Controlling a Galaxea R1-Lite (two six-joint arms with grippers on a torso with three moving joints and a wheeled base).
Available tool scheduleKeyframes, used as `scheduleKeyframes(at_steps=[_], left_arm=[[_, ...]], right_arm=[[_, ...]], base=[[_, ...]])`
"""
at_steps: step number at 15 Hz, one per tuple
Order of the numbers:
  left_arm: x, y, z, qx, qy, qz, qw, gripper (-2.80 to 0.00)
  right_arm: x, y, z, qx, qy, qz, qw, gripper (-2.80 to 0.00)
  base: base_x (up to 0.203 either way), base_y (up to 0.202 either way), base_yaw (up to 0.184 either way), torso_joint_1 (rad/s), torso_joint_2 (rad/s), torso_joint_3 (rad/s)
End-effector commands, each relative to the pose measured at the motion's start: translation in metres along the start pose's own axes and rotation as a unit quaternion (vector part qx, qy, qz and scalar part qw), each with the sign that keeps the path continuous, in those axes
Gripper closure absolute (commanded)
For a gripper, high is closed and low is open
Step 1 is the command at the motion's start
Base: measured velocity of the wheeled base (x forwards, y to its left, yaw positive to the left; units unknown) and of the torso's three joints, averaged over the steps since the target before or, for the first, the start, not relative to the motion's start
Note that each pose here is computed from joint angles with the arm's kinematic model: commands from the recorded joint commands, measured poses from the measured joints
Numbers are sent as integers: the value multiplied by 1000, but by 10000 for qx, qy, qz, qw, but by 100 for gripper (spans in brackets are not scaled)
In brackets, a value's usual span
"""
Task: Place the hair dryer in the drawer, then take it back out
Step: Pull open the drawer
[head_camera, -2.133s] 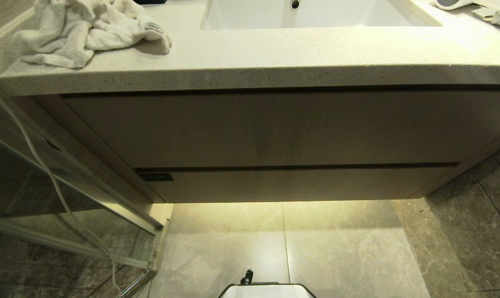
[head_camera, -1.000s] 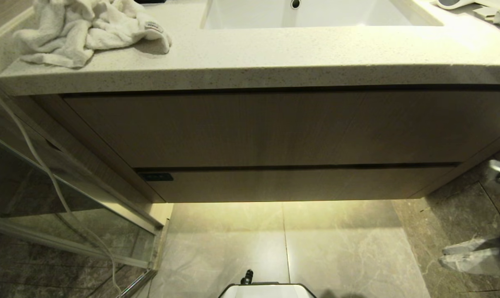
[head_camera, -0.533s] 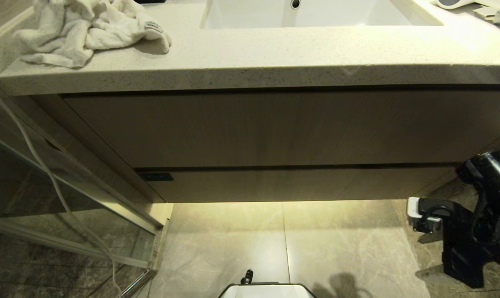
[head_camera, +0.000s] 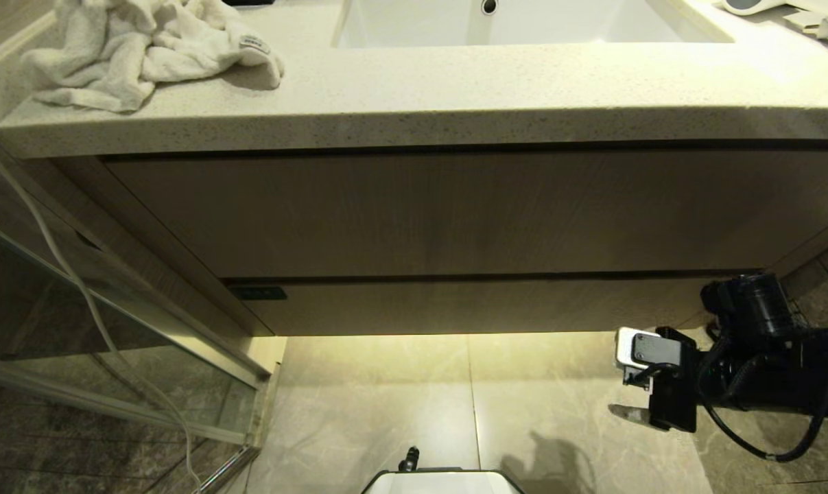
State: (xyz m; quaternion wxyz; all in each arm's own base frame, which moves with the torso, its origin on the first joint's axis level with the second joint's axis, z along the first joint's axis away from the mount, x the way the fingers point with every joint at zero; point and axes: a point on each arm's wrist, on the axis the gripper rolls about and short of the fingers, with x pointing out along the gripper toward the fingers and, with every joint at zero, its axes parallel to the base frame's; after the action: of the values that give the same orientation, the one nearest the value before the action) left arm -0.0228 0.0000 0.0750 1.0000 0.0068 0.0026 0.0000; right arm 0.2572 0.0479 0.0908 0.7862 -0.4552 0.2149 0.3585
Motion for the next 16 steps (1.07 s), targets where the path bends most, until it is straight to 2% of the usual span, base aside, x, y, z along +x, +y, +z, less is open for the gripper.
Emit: scheduleKeyframes(at_steps=[1, 9, 12, 16], left_arm=[[0, 0, 0, 1, 13, 0, 10000, 0], [0, 0, 0, 1, 13, 0, 10000, 0], [0, 0, 0, 1, 13, 0, 10000, 0], [0, 0, 0, 1, 13, 0, 10000, 0]], right_arm=[[30, -3, -5, -170, -432, -85, 9989, -280], [83, -23, -11, -424, -1026, -667, 9916, -280], [94, -27, -14, -462, -1058, -725, 9907, -280], [116, -35, -20, -561, -1175, -1055, 9859, -280]], base=[[0, 0, 0, 0, 0, 0], [0, 0, 0, 0, 0, 0], [0, 0, 0, 0, 0, 0], [0, 0, 0, 0, 0, 0]])
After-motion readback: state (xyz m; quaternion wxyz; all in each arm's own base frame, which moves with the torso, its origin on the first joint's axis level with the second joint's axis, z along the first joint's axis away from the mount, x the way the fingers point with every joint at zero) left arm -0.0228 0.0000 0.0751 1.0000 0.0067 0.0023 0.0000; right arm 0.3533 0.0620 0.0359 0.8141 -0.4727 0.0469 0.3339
